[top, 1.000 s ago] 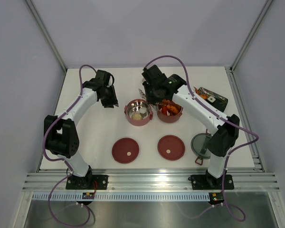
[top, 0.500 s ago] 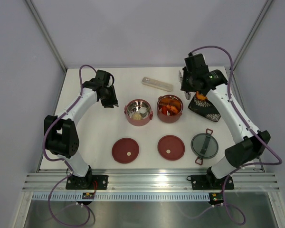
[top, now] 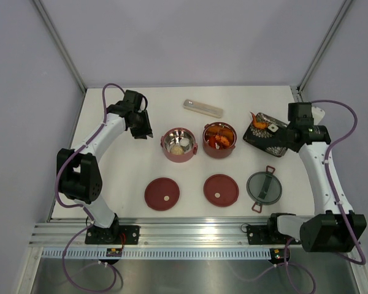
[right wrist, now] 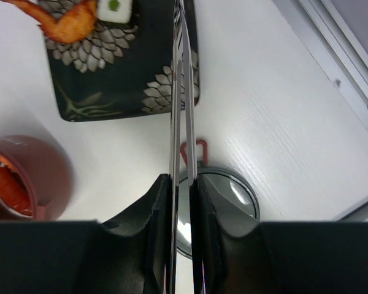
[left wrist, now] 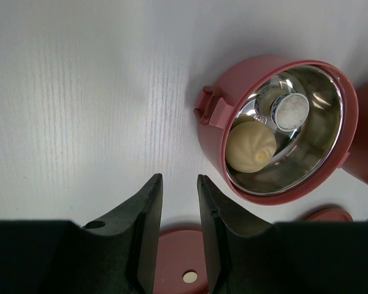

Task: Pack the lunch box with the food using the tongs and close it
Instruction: Place the clamp at the center of the board.

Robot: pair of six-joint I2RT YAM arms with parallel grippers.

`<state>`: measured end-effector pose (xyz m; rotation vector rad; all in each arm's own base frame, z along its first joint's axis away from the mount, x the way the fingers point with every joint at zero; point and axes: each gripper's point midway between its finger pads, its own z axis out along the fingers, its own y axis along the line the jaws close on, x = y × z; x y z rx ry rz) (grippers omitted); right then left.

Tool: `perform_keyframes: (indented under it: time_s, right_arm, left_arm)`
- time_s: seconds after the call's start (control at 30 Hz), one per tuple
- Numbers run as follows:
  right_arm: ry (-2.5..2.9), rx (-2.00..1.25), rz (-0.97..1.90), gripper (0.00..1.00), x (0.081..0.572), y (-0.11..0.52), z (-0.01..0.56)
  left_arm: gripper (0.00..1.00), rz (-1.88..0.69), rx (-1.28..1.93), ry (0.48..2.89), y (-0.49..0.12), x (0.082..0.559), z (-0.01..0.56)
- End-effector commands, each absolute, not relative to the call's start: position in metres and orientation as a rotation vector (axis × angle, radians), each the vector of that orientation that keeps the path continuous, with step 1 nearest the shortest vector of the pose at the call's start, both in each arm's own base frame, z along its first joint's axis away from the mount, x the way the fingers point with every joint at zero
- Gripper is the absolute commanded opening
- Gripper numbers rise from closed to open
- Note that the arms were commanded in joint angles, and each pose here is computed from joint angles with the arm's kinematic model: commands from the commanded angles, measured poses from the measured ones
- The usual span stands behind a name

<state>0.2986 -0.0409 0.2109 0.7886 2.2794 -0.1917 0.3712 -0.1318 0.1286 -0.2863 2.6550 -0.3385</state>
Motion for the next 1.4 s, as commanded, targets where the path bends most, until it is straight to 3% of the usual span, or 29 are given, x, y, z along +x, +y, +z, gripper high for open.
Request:
perform_keyframes:
  time_s: [0.0, 0.37, 0.67, 1.13, 1.37]
  right_arm:
    - [2.162, 0.954, -0.247, 0.08, 0.283, -0.06, 0.209]
    - [2.2, 1.08, -0.267, 0.03, 0.263, -0.07, 0.169]
    - [2.19, 0.734, 0.138, 0.0, 0.287, -0.017, 0.213]
    - [2.326, 0.479, 0.177, 0.0, 0.264, 0.054, 0.22]
    - [2.399, 0.462, 0.239, 0.0, 0.261, 0.075, 0.194]
  left_arm:
    - [0.32, -0.372, -0.253, 2.623, -0.136, 0.381, 0.136]
    - [0.33, -0.372, -0.233, 2.624, -0.137, 0.381, 0.136]
    - [0.33, -0.39, -0.252, 2.622, -0.139, 0.383, 0.136]
    - [0.33, -0.4, -0.262, 2.61, -0.139, 0.39, 0.144]
    - [0.33, -0.394, -0.271, 2.609, -0.136, 0.39, 0.144]
